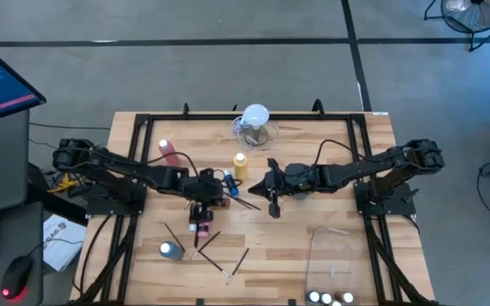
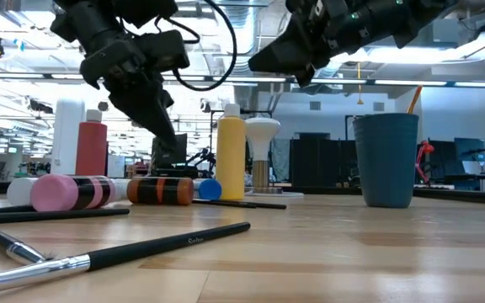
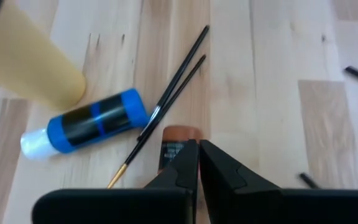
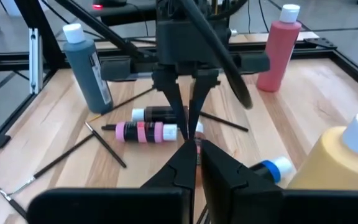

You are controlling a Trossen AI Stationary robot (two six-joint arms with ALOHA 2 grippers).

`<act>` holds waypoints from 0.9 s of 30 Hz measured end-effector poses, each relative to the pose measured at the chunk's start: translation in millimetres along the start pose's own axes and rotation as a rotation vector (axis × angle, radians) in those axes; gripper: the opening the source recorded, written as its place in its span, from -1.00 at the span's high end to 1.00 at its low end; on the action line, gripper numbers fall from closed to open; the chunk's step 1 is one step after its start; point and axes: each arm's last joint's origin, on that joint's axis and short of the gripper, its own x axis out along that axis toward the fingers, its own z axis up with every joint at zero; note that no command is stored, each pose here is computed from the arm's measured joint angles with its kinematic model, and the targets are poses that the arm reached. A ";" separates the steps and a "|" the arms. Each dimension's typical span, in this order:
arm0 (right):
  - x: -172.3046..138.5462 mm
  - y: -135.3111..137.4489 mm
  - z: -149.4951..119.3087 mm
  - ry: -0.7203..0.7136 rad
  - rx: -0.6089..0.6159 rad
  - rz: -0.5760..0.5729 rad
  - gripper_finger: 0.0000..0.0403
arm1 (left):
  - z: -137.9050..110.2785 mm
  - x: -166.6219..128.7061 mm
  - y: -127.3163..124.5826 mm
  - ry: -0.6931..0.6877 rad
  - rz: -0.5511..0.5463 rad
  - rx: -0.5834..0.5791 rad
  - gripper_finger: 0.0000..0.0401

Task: Pick & Place Paint Supplies
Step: Put the top black gold paintbrush into the blue cup

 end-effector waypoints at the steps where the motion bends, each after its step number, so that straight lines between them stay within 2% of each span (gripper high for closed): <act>1: 0.0 0.0 -0.3 0.003 0.001 0.000 0.92 | 0.3 0.0 0.0 -0.003 0.000 0.000 0.98; 15: 0.0 0.0 -0.3 0.003 0.001 0.000 0.92 | 1.8 0.0 0.3 -0.018 0.000 0.020 0.97; 22: 0.0 0.0 -0.2 0.002 0.001 -0.001 0.92 | 4.4 0.3 0.0 -0.045 -0.002 0.017 0.84; 27: 0.0 0.0 -0.3 0.003 0.001 -0.001 0.92 | 5.5 13.2 -2.5 -0.058 -0.035 0.018 0.72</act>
